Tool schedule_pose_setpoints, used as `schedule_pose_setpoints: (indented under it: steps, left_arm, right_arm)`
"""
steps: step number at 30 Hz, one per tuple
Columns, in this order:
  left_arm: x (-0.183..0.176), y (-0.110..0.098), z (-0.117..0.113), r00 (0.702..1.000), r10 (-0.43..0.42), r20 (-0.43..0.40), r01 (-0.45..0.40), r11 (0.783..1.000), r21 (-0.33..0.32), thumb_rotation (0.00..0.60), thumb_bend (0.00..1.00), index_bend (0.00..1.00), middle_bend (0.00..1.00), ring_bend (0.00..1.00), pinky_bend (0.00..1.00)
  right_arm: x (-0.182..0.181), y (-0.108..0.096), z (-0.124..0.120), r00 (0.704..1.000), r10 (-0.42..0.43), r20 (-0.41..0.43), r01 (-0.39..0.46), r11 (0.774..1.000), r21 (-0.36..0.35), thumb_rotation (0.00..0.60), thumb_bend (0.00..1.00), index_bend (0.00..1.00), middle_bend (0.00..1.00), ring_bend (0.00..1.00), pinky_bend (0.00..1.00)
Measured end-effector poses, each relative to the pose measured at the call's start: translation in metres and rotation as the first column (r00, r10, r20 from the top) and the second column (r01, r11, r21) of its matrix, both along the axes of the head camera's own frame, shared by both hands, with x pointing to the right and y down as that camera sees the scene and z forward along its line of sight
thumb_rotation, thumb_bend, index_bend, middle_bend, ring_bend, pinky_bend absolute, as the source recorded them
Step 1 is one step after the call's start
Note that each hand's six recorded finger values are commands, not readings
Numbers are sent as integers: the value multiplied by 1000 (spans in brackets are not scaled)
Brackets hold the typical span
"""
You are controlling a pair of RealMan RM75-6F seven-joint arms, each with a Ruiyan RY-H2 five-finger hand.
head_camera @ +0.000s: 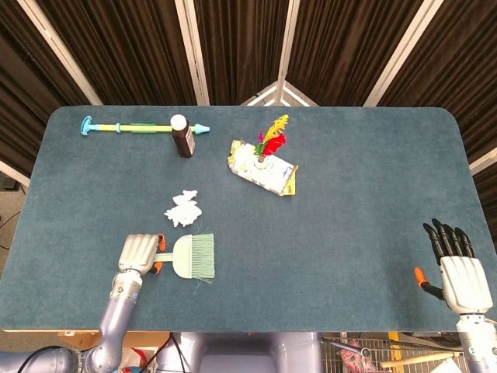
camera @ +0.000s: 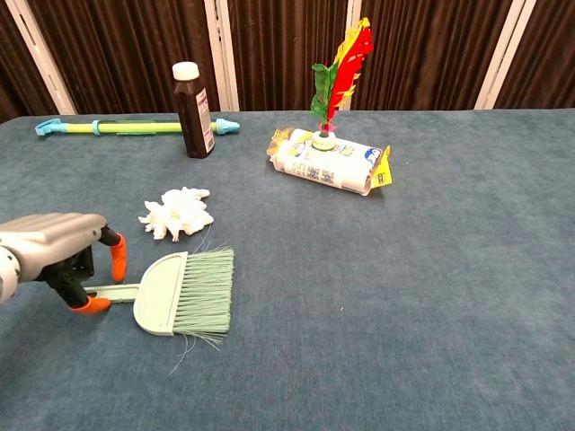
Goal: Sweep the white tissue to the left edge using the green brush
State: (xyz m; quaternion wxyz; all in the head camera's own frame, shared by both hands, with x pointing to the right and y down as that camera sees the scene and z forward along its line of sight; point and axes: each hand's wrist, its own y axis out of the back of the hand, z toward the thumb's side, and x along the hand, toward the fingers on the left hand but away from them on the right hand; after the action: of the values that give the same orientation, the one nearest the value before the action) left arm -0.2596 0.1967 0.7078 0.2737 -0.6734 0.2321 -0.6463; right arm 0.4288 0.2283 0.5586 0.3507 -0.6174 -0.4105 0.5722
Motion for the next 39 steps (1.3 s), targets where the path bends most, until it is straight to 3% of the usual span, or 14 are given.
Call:
schedule_pose_setpoints:
  steps: [6, 10, 17, 28, 33, 39]
  left_arm:
    - [6, 6, 6, 1000, -1, 0, 1, 1000, -15, 600, 467, 508, 1000, 1000, 1000]
    - [3, 9, 7, 1000, -8, 6, 9, 1000, -22, 600, 589, 640, 1000, 1000, 1000]
    - [4, -1, -4, 999, -20, -33, 21, 999, 29, 600, 652, 715, 1000, 1000, 1000]
    - [33, -67, -45, 996, 46, -73, -31, 979, 203, 600, 667, 731, 1000, 1000, 1000]
    - [52, -93, -47, 996, 75, -56, -61, 973, 222, 600, 668, 732, 1000, 1000, 1000]
    - [72, -115, -29, 995, 98, -1, -95, 976, 194, 600, 670, 731, 1000, 1000, 1000]
  right_arm:
    - [0, 0, 0, 1000, 0, 4, 0, 1000, -1, 600, 376, 0, 0, 0, 0]
    - [-1, 1, 0, 1000, 2, 6, -2, 1000, -2, 600, 376, 0, 0, 0, 0]
    - [0, 1, 0, 1000, 5, 6, -5, 1000, -1, 600, 376, 0, 0, 0, 0]
    - [-1, 0, 0, 1000, 10, 18, -10, 1000, -5, 600, 375, 0, 0, 0, 0]
    - [1, -1, 1, 999, 22, 30, -22, 1000, -10, 600, 376, 0, 0, 0, 0]
    - [5, -3, 1, 998, 48, 47, -47, 999, -19, 600, 376, 0, 0, 0, 0]
